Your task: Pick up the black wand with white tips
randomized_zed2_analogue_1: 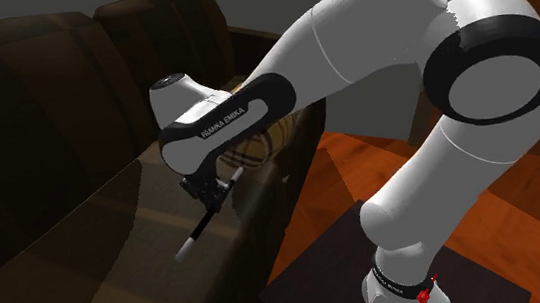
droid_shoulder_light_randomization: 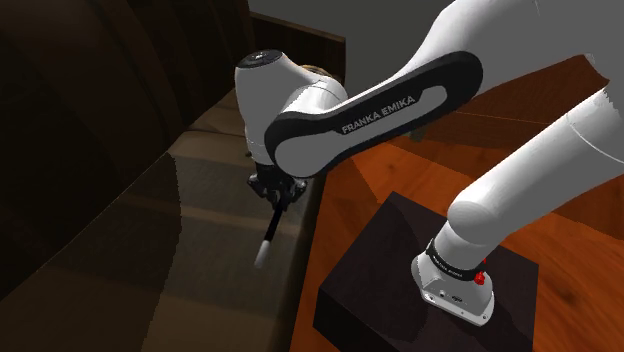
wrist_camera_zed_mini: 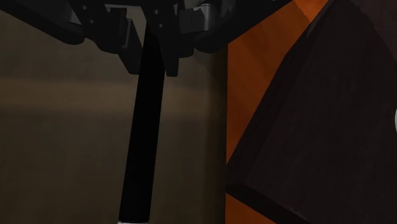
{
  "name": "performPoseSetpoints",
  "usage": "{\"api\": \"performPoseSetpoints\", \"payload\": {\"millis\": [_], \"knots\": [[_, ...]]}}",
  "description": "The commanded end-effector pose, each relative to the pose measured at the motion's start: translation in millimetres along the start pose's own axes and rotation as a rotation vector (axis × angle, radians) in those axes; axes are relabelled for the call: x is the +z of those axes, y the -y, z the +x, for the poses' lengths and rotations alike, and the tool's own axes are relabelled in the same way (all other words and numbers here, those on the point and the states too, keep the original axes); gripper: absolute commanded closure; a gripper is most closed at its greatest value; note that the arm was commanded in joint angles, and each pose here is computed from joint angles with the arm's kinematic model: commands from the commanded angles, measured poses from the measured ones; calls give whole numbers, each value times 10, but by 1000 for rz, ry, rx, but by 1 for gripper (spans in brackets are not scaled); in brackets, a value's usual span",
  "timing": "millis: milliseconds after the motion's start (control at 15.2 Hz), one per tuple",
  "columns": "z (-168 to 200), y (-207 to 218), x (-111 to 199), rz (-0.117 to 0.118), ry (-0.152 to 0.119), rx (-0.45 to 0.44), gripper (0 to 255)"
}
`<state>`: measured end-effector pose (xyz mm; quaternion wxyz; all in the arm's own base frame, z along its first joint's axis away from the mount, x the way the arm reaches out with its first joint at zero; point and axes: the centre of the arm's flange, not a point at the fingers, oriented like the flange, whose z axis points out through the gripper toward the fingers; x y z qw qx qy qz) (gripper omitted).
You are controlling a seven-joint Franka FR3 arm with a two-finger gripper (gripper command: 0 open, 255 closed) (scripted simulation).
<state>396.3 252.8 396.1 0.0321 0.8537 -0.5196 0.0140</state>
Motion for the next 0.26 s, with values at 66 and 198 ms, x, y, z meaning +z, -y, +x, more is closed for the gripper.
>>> {"api": "performPoseSetpoints", "payload": {"millis": [66, 198], "knots": [[1, -5, -163, 0, 0, 0, 255], [2, -6, -171, 0, 0, 0, 255]]}}
